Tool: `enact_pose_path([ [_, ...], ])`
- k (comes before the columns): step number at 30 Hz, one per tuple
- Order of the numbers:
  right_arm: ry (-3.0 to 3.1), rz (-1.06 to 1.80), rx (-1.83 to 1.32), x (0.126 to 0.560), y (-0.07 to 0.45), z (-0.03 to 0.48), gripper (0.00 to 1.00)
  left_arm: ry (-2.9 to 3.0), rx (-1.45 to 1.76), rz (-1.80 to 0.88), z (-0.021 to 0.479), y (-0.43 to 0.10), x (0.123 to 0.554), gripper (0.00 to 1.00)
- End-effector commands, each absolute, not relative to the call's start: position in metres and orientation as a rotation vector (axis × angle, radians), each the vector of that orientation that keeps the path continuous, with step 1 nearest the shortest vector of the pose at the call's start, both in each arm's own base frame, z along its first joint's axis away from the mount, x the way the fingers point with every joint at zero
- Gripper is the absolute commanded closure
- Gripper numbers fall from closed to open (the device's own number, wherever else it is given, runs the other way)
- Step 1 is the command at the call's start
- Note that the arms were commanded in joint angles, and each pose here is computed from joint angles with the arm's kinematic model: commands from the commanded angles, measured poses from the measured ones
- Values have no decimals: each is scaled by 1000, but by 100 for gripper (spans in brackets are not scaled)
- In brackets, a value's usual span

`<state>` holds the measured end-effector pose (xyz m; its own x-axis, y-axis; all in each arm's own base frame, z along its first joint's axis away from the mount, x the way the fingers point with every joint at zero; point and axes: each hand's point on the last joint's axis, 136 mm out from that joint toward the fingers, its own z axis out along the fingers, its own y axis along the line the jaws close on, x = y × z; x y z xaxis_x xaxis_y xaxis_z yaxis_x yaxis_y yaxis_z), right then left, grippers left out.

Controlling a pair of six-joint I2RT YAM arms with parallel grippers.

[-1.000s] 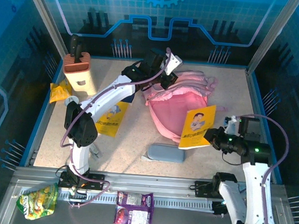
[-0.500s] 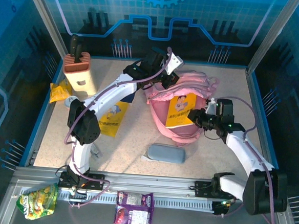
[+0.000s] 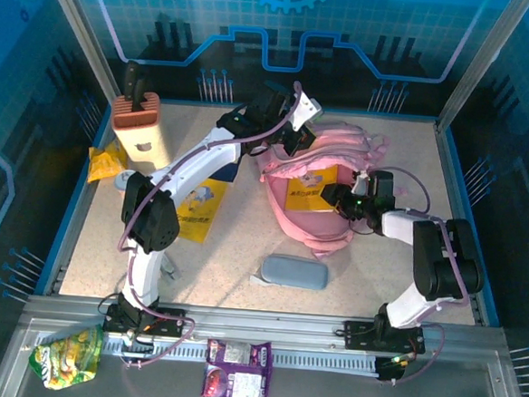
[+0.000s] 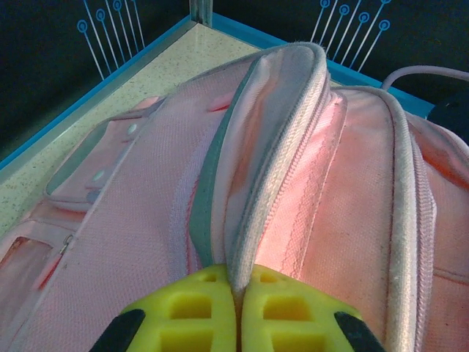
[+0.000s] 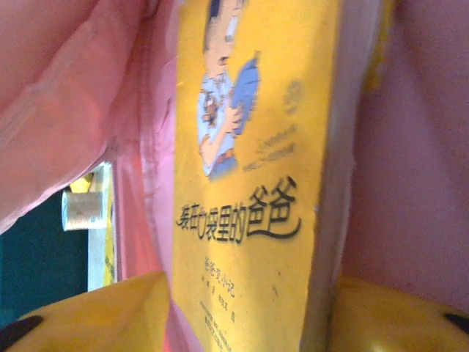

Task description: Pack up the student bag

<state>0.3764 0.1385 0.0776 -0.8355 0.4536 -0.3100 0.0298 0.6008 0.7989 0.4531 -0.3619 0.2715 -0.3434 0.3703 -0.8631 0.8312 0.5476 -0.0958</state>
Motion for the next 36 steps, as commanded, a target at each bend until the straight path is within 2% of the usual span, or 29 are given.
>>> enact_pose_path([
  [1, 2271, 1076, 349, 386, 123, 101, 36, 1743, 1002, -728, 318, -370, 456, 100],
  [4, 2421, 870, 445, 357, 106, 84, 26, 1758, 1005, -731, 313, -368, 455, 100],
  [7, 2480, 789, 503, 328, 104, 75, 24, 1761, 998, -724, 311, -367, 456, 100],
  [10, 2553, 769, 578, 304, 108, 64, 27, 1762, 995, -728, 311, -368, 456, 100],
  [13, 2553, 805, 577, 297, 125, 59, 37, 1765, 990, -729, 310, -368, 456, 100],
  [17, 2545, 824, 524, 308, 148, 53, 48, 1753, 979, -732, 314, -369, 458, 100],
  [24, 2298, 880, 435, 376, 163, 79, 62, 1764, 975, -739, 311, -369, 459, 100],
  [29, 2220, 847, 416, 398, 158, 87, 64, 1775, 970, -735, 309, -368, 459, 100],
  [36, 2230, 813, 334, 367, 151, 106, 59, 1788, 971, -692, 304, -362, 462, 100],
])
